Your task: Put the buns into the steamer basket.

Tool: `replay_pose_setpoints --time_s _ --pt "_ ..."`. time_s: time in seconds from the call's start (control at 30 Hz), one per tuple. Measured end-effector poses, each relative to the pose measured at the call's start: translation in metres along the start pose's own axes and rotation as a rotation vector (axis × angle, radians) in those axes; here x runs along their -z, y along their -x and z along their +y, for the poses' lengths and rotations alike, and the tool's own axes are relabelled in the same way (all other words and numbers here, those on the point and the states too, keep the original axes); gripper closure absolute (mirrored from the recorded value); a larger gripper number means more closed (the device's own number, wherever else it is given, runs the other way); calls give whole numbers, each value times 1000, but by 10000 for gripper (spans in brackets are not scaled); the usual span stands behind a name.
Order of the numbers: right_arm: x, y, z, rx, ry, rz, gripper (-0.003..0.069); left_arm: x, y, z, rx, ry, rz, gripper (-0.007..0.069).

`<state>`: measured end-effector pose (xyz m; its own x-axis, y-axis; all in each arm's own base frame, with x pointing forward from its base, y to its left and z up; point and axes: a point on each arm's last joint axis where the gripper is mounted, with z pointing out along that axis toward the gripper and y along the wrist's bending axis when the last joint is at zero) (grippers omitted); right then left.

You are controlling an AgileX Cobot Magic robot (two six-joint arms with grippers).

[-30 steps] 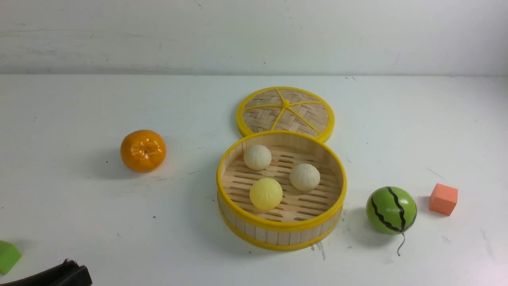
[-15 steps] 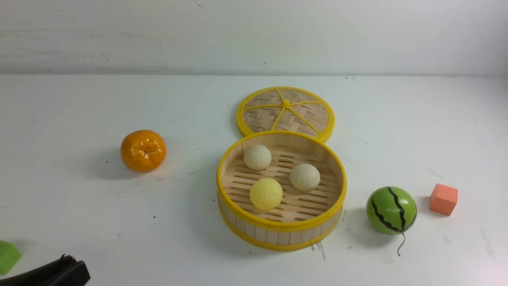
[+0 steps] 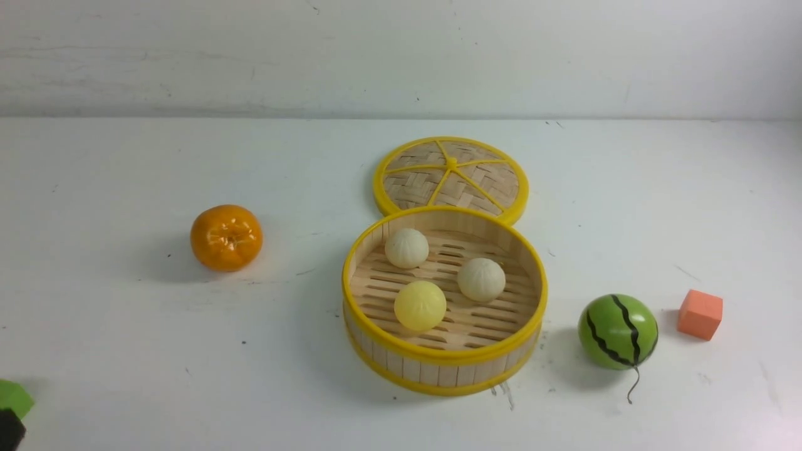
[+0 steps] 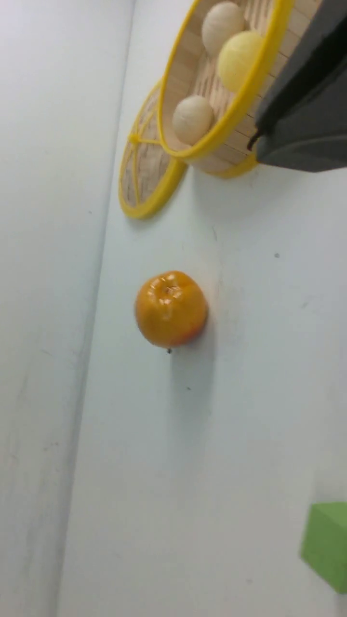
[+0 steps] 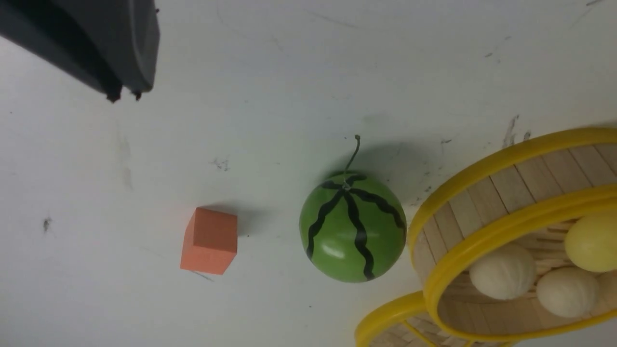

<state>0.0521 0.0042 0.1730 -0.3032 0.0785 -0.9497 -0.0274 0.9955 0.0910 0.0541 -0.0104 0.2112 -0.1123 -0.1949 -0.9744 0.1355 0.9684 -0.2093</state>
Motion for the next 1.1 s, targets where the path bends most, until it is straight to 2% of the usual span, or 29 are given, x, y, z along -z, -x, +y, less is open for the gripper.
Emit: replay_pose_setpoints --time_s 0.1,0.2,1.1 --pt "0 0 0 0 0 1 627 -2 -29 5 25 16 130 638" --pt "0 0 0 -1 0 1 624 -1 -41 6 12 21 229 638" --pt "0 0 0 0 0 1 584 -1 -41 5 32 15 228 638"
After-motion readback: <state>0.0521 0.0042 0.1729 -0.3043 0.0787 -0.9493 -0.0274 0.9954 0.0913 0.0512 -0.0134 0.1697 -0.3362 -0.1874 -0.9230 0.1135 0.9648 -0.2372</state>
